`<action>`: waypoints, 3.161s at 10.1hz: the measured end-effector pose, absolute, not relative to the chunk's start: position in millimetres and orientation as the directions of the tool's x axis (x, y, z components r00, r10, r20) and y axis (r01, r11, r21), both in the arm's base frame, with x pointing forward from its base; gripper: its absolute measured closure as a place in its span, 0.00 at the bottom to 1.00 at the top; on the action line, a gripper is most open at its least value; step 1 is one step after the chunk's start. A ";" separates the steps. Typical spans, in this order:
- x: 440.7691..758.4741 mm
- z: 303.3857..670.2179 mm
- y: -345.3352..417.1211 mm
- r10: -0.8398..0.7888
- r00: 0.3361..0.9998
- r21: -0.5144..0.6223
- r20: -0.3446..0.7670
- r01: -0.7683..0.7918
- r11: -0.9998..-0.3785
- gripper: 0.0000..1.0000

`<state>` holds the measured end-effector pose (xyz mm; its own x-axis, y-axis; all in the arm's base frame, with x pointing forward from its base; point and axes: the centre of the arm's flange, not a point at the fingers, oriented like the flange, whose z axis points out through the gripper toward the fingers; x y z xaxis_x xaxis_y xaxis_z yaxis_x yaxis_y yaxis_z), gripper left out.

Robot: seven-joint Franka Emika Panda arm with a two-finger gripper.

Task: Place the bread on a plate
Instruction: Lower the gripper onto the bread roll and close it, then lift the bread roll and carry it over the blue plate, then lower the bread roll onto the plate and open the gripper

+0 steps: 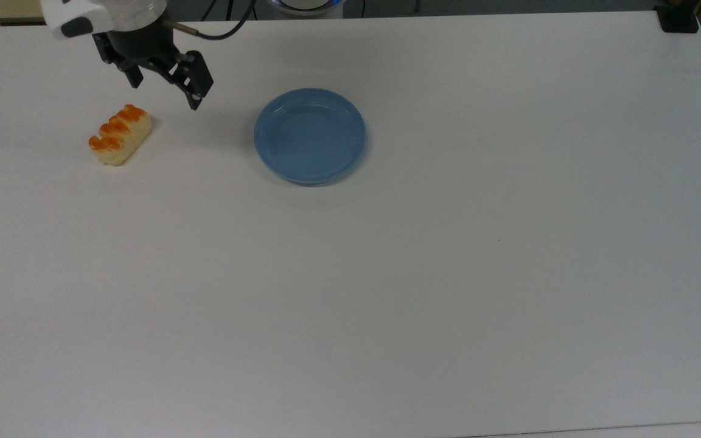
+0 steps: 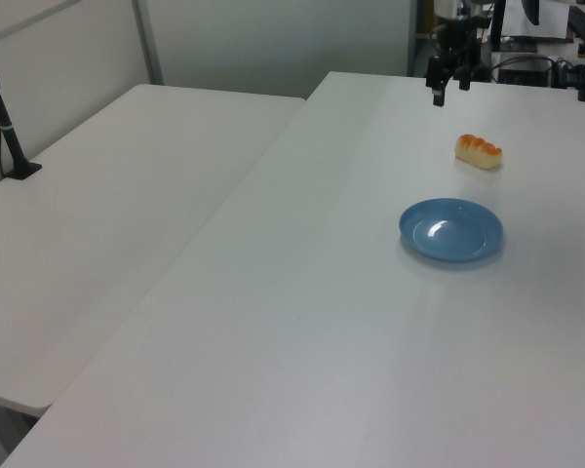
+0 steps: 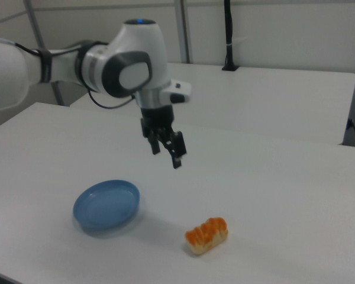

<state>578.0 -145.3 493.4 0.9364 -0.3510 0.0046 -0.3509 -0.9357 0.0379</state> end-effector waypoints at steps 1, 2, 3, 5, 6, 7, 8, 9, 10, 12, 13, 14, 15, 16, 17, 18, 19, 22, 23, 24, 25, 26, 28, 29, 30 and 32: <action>580.0 469.1 -165.9 -0.379 0.925 0.047 0.020 -0.380 -0.924 0.00; 579.8 444.6 -184.4 -0.405 0.914 0.058 0.031 -0.406 -0.912 0.00; 578.7 423.9 -198.3 -0.424 0.905 0.068 0.038 -0.425 -0.903 0.00; 572.6 385.1 -222.2 -0.455 0.889 0.086 0.046 -0.458 -0.885 0.00; 564.6 362.7 -236.3 -0.463 0.885 0.097 0.050 -0.466 -0.880 0.00; 555.2 341.1 -249.5 -0.459 0.887 0.109 0.054 -0.462 -0.880 0.00; 546.0 324.3 -261.0 -0.453 0.890 0.122 0.047 -0.456 -0.882 0.00; 538.4 313.8 -270.1 -0.451 0.892 0.132 0.032 -0.451 -0.883 0.00; 534.8 306.6 -274.1 -0.450 0.893 0.138 0.018 -0.447 -0.884 0.00; 536.1 301.7 -274.4 -0.423 0.906 0.143 0.023 -0.422 -0.895 0.14; 537.6 303.5 -272.8 -0.402 0.915 0.143 0.025 -0.401 -0.905 0.33; 539.6 304.5 -269.9 -0.395 0.918 0.142 0.027 -0.395 -0.908 0.55; 542.0 305.3 -266.1 -0.388 0.921 0.142 0.029 -0.388 -0.910 0.67; 546.2 309.0 -260.3 -0.382 0.923 0.136 0.037 -0.383 -0.914 0.74; 555.3 317.1 -245.2 -0.369 0.928 0.122 0.053 -0.373 -0.920 0.81; 569.4 328.9 -215.7 -0.367 0.929 0.101 0.059 -0.371 -0.923 0.80; 583.3 342.4 -179.4 -0.354 0.933 0.081 0.056 -0.358 -0.930 0.78; 602.2 370.7 -60.7 -0.285 0.958 0.030 0.042 -0.286 -0.958 0.70; 602.9 372.1 -22.3 -0.255 0.967 0.022 0.029 -0.255 -0.967 0.68; 601.5 370.5 11.1 -0.213 0.977 0.018 0.013 -0.213 -0.977 0.67; 598.4 367.9 35.5 -0.178 0.984 0.019 -0.005 -0.178 -0.984 0.65; 594.6 365.0 50.3 -0.153 0.988 0.025 -0.025 -0.152 -0.988 0.64; 584.3 352.1 60.0 -0.122 0.990 0.054 -0.072 -0.118 -0.991 0.63; 576.6 340.3 61.6 -0.107 0.990 0.074 -0.096 -0.100 -0.992 0.61; 568.9 329.0 61.2 -0.092 0.988 0.089 -0.124 -0.082 -0.993 0.59; 561.6 319.5 58.5 -0.078 0.985 0.101 -0.153 -0.063 -0.993 0.52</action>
